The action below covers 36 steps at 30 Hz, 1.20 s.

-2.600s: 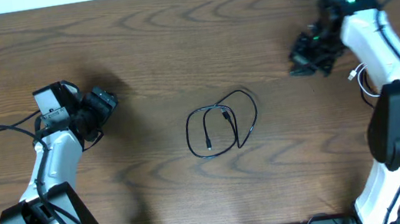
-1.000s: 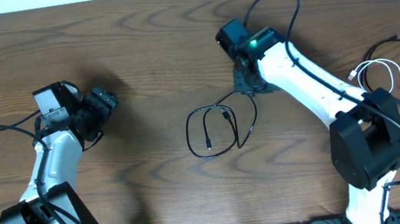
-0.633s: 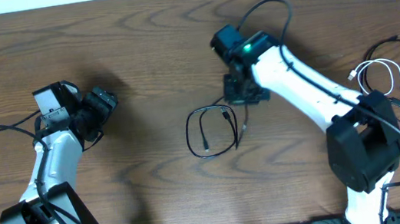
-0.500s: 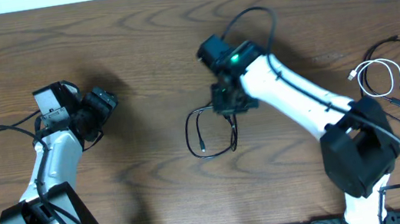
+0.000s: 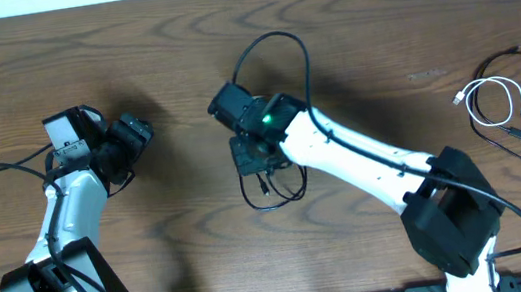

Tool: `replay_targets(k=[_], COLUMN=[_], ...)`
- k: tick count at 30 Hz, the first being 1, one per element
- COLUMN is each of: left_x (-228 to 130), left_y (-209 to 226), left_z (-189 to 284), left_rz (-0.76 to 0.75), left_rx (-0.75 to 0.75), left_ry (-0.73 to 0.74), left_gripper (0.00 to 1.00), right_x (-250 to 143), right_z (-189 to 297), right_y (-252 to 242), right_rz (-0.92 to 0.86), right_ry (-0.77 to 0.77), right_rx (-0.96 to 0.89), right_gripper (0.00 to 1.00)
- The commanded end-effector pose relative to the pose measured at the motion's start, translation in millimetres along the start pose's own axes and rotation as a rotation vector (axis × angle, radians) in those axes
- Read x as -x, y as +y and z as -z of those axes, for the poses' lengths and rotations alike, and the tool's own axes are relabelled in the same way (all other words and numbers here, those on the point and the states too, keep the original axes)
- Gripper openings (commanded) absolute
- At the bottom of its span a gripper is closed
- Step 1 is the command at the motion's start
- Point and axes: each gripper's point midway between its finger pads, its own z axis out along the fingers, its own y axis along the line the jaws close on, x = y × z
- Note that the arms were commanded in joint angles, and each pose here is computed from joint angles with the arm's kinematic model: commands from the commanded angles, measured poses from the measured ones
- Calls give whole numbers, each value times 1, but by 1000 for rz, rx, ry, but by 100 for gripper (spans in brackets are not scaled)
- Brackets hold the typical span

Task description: Untangle cables

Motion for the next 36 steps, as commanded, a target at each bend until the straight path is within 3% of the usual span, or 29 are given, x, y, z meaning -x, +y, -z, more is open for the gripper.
replay_targets(k=[1, 5, 11, 25, 27, 31, 36], left_x=[3, 3, 3, 3, 3, 3, 3], left_y=[0, 0, 0, 0, 0, 0, 0], left_z=[3, 3, 3, 3, 3, 3, 3], left_rz=[-15, -15, -15, -15, -15, -15, -15], left_rx=[6, 6, 6, 5, 6, 6, 5], left_ry=[-17, -17, -17, -18, -17, -17, -18], left_gripper=[88, 88, 88, 88, 88, 88, 88], right_x=[5, 5, 0, -8, -8, -3, 3], right_z=[2, -1, -17, -69, -71, -69, -55], right_y=[1, 16, 28, 2, 1, 2, 25], right_rz=[20, 46, 82, 66, 65, 68, 238], right_ry=[-79, -118, -159, -273, -280, -292, -242], right_rx=[-50, -26, 9, 11, 18, 23, 127], right_gripper=[8, 1, 1, 3, 17, 59, 79])
